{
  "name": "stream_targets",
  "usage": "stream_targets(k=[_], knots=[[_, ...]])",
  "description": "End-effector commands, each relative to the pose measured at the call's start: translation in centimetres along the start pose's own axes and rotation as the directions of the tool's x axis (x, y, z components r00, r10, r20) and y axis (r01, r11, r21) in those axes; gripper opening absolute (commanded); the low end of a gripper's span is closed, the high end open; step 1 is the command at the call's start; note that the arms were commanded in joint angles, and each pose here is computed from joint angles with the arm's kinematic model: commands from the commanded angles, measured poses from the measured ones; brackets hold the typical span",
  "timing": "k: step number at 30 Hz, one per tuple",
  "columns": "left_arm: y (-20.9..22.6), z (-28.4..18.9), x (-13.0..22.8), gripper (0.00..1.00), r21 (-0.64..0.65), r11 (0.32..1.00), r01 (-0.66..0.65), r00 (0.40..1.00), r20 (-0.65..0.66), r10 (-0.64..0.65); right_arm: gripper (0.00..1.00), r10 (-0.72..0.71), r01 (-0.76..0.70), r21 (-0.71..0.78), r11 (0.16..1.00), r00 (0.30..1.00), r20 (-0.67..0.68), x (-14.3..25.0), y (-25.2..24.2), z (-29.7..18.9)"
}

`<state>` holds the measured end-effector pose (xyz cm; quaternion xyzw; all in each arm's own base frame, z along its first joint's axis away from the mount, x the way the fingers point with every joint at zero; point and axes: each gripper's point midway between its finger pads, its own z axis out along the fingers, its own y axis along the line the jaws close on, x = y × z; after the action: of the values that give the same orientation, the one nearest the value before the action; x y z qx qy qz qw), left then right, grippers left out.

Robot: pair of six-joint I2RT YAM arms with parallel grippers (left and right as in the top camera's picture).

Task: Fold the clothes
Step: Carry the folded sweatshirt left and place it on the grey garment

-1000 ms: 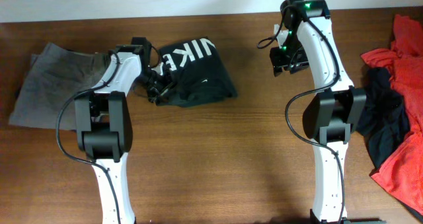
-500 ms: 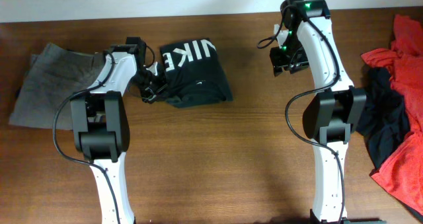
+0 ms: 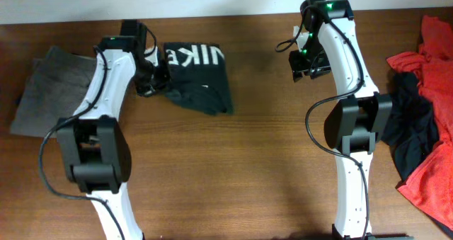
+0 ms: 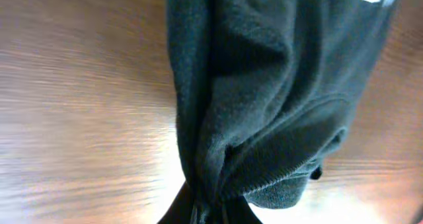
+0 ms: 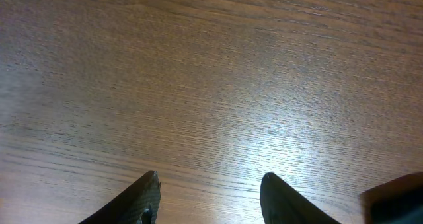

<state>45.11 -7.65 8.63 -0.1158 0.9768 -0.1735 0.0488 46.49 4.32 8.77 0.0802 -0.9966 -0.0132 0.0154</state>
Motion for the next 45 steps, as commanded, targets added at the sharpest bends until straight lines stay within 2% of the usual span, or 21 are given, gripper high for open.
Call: stream_targets(k=[1,6,12,21,27,35,45], knots=[[0.7,-5.8,-2.2,0.01,-0.116,0.981,-0.157,0.973,0.15,0.174,0.54,0.004,-0.005,0.008,1.0,0.999,0.032,-0.1,0.0,-1.5],[2.5,-9.8,-3.7,0.01,-0.198,0.967,-0.159,0.951,0.233,0.204,0.54,0.004,-0.005,0.008,1.0,0.999,0.032,-0.1,0.0,-1.5],[5.0,-14.0,-5.6,0.0,-0.226,0.964,-0.137,0.927,0.315,0.205,0.54,0.004,-0.004,0.008,1.0,0.999,0.032,-0.1,0.0,-1.5],[10.5,-18.3,-7.3,0.01,-0.241,0.971,-0.007,0.907,0.408,0.108,0.54,0.004,-0.004,0.008,1.0,1.0,0.03,0.0,0.0,-1.5],[14.0,-20.2,-7.5,0.0,-0.24,0.968,0.071,0.894,0.446,0.045,0.54,0.001,-0.001,0.008,1.0,1.0,0.028,0.0,0.0,-1.4],[16.7,-21.6,-7.9,0.01,-0.272,0.961,0.047,0.88,0.466,0.089,0.54,0.001,-0.001,0.008,1.0,1.0,0.025,0.1,0.0,-1.4],[22.2,-24.0,-7.6,0.0,-0.277,0.947,0.164,0.85,0.527,0.006,0.54,0.002,-0.002,0.007,1.0,1.0,0.015,0.3,0.0,-1.4]])
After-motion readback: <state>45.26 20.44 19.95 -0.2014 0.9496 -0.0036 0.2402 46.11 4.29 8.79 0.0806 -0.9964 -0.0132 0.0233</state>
